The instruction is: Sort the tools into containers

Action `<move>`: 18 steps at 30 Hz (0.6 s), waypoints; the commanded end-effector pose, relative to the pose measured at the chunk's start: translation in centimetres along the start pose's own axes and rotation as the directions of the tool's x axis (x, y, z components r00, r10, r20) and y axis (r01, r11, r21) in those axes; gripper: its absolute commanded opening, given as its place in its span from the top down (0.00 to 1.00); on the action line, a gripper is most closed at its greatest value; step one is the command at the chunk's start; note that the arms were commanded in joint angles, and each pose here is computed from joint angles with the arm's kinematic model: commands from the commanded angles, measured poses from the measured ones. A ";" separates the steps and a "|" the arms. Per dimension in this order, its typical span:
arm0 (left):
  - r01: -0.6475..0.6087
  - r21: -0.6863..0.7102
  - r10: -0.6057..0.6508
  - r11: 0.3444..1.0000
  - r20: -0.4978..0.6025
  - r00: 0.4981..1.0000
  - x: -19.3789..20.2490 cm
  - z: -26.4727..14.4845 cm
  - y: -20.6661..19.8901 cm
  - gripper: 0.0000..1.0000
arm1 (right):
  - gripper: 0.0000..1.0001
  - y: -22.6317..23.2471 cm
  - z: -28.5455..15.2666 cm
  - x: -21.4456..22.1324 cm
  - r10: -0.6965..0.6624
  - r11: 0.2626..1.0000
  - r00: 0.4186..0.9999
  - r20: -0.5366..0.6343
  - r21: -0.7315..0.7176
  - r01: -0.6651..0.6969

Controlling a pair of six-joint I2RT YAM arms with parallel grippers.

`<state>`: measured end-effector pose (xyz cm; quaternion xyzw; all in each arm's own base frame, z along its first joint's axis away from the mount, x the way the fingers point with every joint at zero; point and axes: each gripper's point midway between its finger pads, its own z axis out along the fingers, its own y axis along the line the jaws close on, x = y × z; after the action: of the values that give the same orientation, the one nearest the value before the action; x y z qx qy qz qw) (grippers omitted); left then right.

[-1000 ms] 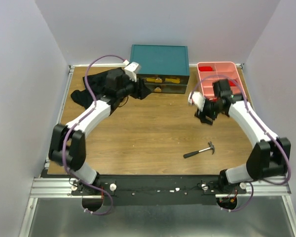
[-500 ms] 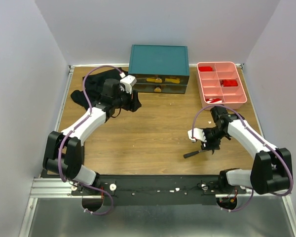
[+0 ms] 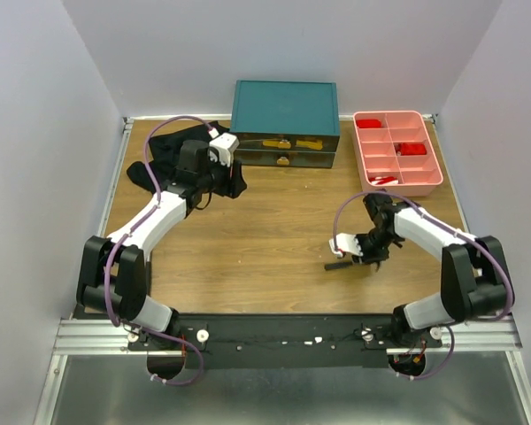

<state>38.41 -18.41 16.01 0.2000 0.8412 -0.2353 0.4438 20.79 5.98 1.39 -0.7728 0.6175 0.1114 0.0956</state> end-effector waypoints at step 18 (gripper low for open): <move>0.025 -0.069 -0.017 0.997 0.123 0.992 -1.7 -2.7 2.3 0.37 | 0.99 -31.6 -21.0 -11.5 0.062 0.663 0.983 0.172 0.729 -0.169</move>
<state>39.15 -15.87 17.02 0.1738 0.8340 -0.2203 0.4750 45.57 14.91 25.01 -0.6499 0.6414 -0.0476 0.4050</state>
